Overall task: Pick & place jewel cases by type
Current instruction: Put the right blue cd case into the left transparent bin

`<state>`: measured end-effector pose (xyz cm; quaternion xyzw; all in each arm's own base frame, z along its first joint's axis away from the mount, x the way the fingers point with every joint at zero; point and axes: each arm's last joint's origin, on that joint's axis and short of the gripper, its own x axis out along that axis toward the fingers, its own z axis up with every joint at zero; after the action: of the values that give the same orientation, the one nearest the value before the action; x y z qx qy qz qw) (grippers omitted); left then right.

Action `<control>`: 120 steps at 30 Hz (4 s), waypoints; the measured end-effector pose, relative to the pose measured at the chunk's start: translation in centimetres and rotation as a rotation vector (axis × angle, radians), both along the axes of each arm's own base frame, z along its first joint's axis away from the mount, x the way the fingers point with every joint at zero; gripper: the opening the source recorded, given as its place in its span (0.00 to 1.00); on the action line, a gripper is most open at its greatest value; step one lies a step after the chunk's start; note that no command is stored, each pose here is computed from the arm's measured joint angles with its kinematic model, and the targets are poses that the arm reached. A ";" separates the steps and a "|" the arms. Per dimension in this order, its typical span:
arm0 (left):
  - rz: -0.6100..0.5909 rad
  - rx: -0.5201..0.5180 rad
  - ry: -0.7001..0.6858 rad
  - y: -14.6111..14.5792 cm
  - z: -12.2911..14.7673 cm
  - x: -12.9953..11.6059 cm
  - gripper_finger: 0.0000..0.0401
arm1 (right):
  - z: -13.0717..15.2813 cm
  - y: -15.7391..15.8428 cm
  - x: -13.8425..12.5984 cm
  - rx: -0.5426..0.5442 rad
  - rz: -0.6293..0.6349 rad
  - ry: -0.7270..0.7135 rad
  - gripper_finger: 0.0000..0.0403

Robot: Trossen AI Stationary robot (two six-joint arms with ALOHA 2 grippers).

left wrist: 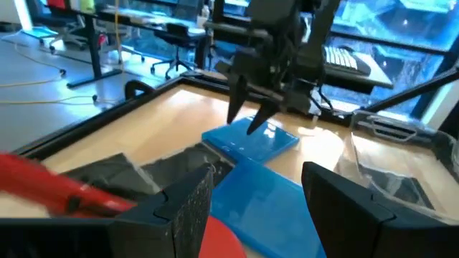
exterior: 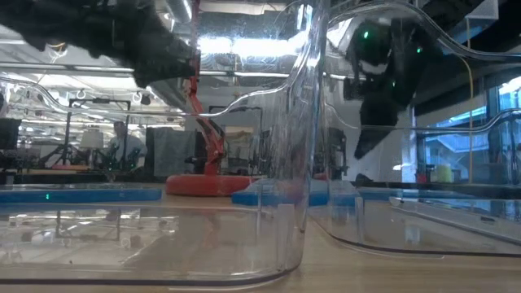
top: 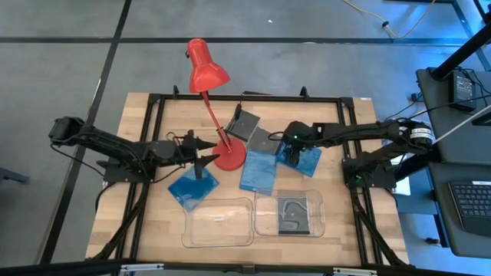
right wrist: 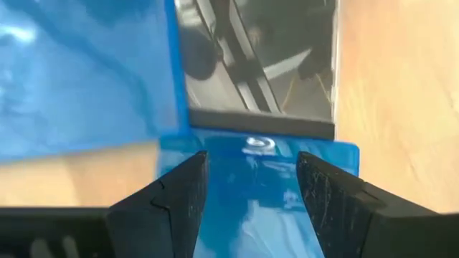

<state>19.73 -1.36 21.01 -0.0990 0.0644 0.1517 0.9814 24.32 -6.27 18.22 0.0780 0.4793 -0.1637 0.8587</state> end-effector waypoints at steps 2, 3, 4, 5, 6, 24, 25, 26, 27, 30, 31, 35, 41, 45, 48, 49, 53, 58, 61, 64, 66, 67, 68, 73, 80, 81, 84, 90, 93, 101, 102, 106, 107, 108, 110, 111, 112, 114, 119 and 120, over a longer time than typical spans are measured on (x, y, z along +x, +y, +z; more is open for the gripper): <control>-0.006 0.022 0.054 -0.2 0.4 1.3 0.53 | 0.9 0.4 -0.3 0.019 -0.036 -0.047 0.54; -0.011 0.032 0.079 -0.3 0.7 2.1 0.53 | 1.4 0.6 -0.5 0.039 -0.069 -0.076 0.54; -0.014 0.040 0.104 -0.4 0.9 2.8 0.53 | 1.8 0.8 -0.8 0.060 -0.100 -0.100 0.54; -0.015 0.045 0.129 -0.5 1.1 3.6 0.53 | 2.3 1.1 -0.9 0.078 -0.122 -0.126 0.54; -0.016 0.049 0.156 -0.6 1.2 4.5 0.53 | 2.7 1.5 -1.2 0.093 -0.136 -0.144 0.54; -0.219 0.118 0.522 2.0 5.5 19.2 0.53 | 5.2 3.6 -6.2 0.122 -0.424 -0.109 0.54; -0.225 0.140 0.554 2.4 5.6 19.8 0.53 | 5.2 3.6 -6.2 0.122 -0.424 -0.108 0.54; -0.228 0.160 0.563 2.7 5.6 20.7 0.53 | 5.2 3.6 -6.2 0.122 -0.425 -0.109 0.54; -0.238 0.177 0.575 2.9 5.5 21.4 0.53 | 5.2 3.6 -6.2 0.126 -0.431 -0.111 0.54; -0.297 0.217 0.590 3.4 4.5 23.6 0.53 | 5.1 3.5 -6.2 0.125 -0.470 -0.117 0.54; -0.315 0.239 0.586 3.5 4.0 24.4 0.53 | 5.1 3.5 -6.2 0.116 -0.479 -0.113 0.54; -0.392 0.351 0.620 3.2 1.1 26.8 0.53 | 5.0 3.0 -6.5 0.101 -0.492 -0.086 0.54; -0.372 0.437 0.698 2.9 -2.4 29.5 0.53 | 4.9 1.4 -7.0 0.101 -0.552 -0.059 0.54; -0.325 0.462 0.728 3.4 -4.0 30.9 0.53 | 4.9 0.0 -7.2 0.145 -0.554 -0.072 0.54; -0.337 0.488 0.758 3.7 -5.0 31.5 0.53 | 5.0 -1.0 -7.4 0.184 -0.567 -0.101 0.54; -0.338 0.494 0.754 3.7 -5.2 31.7 0.53 | 5.1 -1.3 -7.4 0.200 -0.570 -0.112 0.54; -0.342 0.500 0.766 3.8 -5.7 31.8 0.53 | 5.1 -2.7 -7.1 0.252 -0.523 -0.162 0.54; -0.345 0.498 0.777 3.8 -5.9 31.8 0.53 | 3.8 -4.6 -6.7 0.320 -0.517 -0.133 0.54; -0.340 0.499 0.786 3.8 -5.9 31.7 0.53 | 2.7 -5.6 -6.6 0.320 -0.537 -0.076 0.54; -0.332 0.498 0.788 4.1 -5.9 31.7 0.53 | 1.7 -6.6 -6.4 0.322 -0.558 -0.045 0.54; -0.345 0.487 0.792 4.4 -6.1 31.7 0.53 | 1.1 -7.2 -6.4 0.330 -0.582 -0.031 0.54; -0.348 0.484 0.794 4.4 -6.4 31.7 0.53 | 0.9 -7.5 -6.4 0.332 -0.593 -0.026 0.54; -0.348 0.482 0.799 4.6 -6.7 31.8 0.53 | 0.6 -7.8 -6.5 0.337 -0.606 -0.019 0.54; -0.342 0.472 0.817 5.0 -8.2 32.0 0.53 | -0.5 -8.9 -6.8 0.424 -0.585 -0.001 0.54; -0.335 0.476 0.840 5.1 -9.2 32.0 0.53 | -2.0 -10.1 -7.2 0.461 -0.529 0.043 0.54; -0.335 0.476 0.840 5.1 -9.2 32.0 0.53 | -2.3 -10.3 -7.3 0.454 -0.528 0.060 0.54; -0.336 0.476 0.847 5.0 -9.3 32.0 0.53 | -3.4 -10.7 -7.4 0.454 -0.519 0.111 0.54; -0.328 0.479 0.855 5.0 -9.4 32.0 0.53 | -5.3 -10.9 -7.0 0.590 -0.437 0.130 0.54; -0.316 0.485 0.860 5.0 -9.4 31.9 0.53 | -5.8 -10.9 -6.8 0.642 -0.384 0.122 0.54; -0.278 0.503 0.890 5.1 -9.5 31.8 0.53 | -5.5 -10.2 -7.2 0.728 -0.293 0.098 0.54; -0.275 0.506 0.900 5.1 -9.6 31.7 0.53 | -5.5 -10.0 -7.3 0.749 -0.285 0.099 0.54; -0.270 0.511 0.916 5.1 -9.6 31.6 0.53 | -5.5 -9.5 -7.6 0.802 -0.272 0.125 0.54; -0.267 0.512 0.920 5.1 -9.6 31.6 0.53 | -5.5 -9.4 -7.6 0.813 -0.266 0.127 0.54; -0.262 0.509 0.921 5.1 -9.7 31.6 0.53 | -5.5 -9.4 -7.6 0.815 -0.251 0.121 0.54; -0.256 0.501 0.924 5.1 -9.7 31.5 0.53 | -5.4 -9.3 -7.6 0.835 -0.238 0.103 0.54; -0.254 0.500 0.925 5.1 -9.7 31.5 0.53 | -5.4 -9.3 -7.5 0.846 -0.232 0.092 0.54; -0.252 0.500 0.926 5.1 -9.6 31.5 0.53 | -5.4 -9.3 -7.5 0.852 -0.227 0.082 0.54; -0.246 0.498 0.924 5.2 -9.6 31.5 0.53 | -5.4 -9.4 -7.4 0.851 -0.228 0.075 0.54; -0.229 0.512 0.916 5.1 -9.6 31.6 0.53 | -5.4 -9.5 -7.4 0.827 -0.282 0.100 0.54; -0.225 0.523 0.915 5.0 -9.6 31.7 0.53 | -5.4 -9.5 -7.4 0.819 -0.283 0.102 0.54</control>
<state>51.39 3.66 11.45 0.2324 0.4557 0.0840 0.8552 16.95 -15.80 12.82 0.4689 0.5311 -0.0801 0.7012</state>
